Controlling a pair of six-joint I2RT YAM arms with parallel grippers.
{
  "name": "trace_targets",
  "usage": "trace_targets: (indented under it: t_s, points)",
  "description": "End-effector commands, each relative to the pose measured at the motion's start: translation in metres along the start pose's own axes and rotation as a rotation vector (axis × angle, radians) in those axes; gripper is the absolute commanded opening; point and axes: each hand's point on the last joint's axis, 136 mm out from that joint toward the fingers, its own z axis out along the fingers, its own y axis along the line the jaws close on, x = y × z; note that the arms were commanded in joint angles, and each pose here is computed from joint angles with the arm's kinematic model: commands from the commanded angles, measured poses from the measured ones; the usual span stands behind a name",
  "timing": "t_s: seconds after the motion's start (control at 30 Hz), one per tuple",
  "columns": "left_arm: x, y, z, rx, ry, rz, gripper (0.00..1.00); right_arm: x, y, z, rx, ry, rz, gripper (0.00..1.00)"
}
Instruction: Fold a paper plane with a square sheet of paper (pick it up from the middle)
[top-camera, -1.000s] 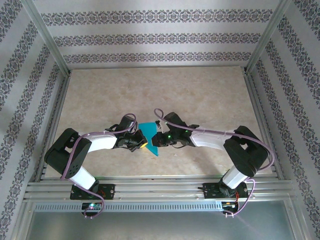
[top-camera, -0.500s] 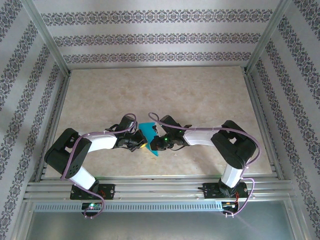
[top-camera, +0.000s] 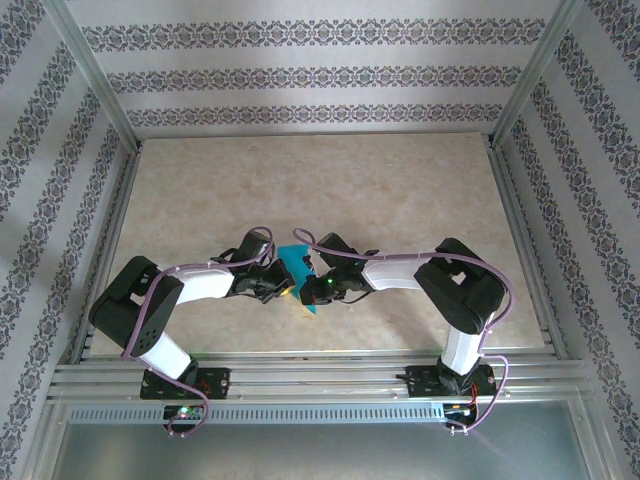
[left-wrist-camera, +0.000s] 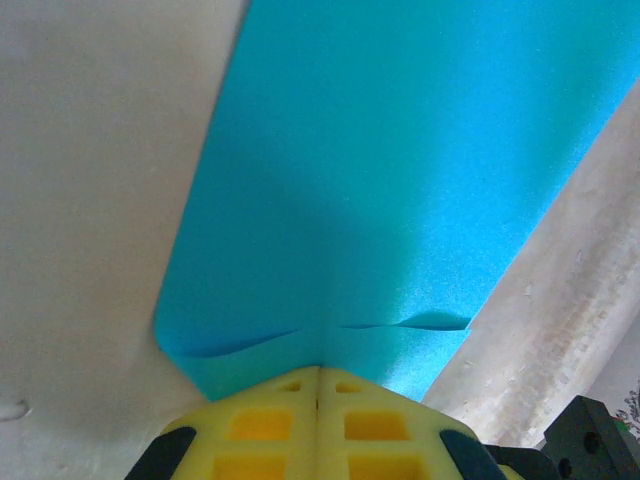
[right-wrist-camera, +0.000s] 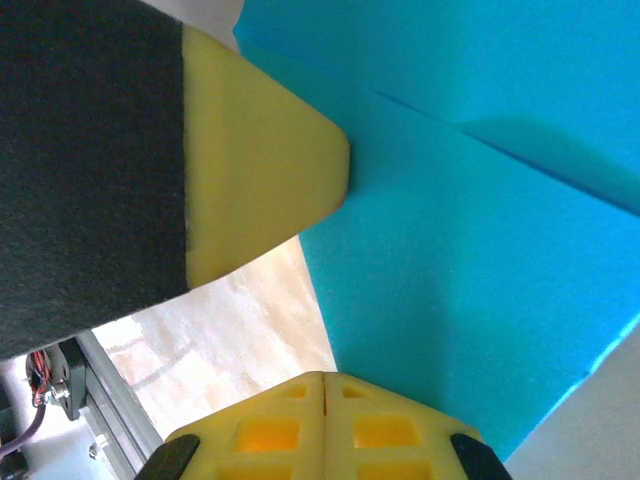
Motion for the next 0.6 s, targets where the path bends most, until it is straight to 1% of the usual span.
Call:
trace_targets:
  t_s: [0.0, 0.27, 0.57]
  points:
    - [0.016, 0.067, 0.010, -0.228, 0.027, -0.063, 0.04, 0.010, 0.004, 0.006, -0.017, 0.053, -0.020, 0.02]
    - [0.017, 0.071, 0.010, -0.249, 0.029, -0.069, 0.04, 0.019, -0.005, 0.008, 0.015, 0.081, -0.010, 0.02]
    - [0.017, 0.079, 0.008, -0.282, 0.023, -0.082, 0.03, 0.041, -0.009, 0.002, -0.003, 0.124, -0.019, 0.03]
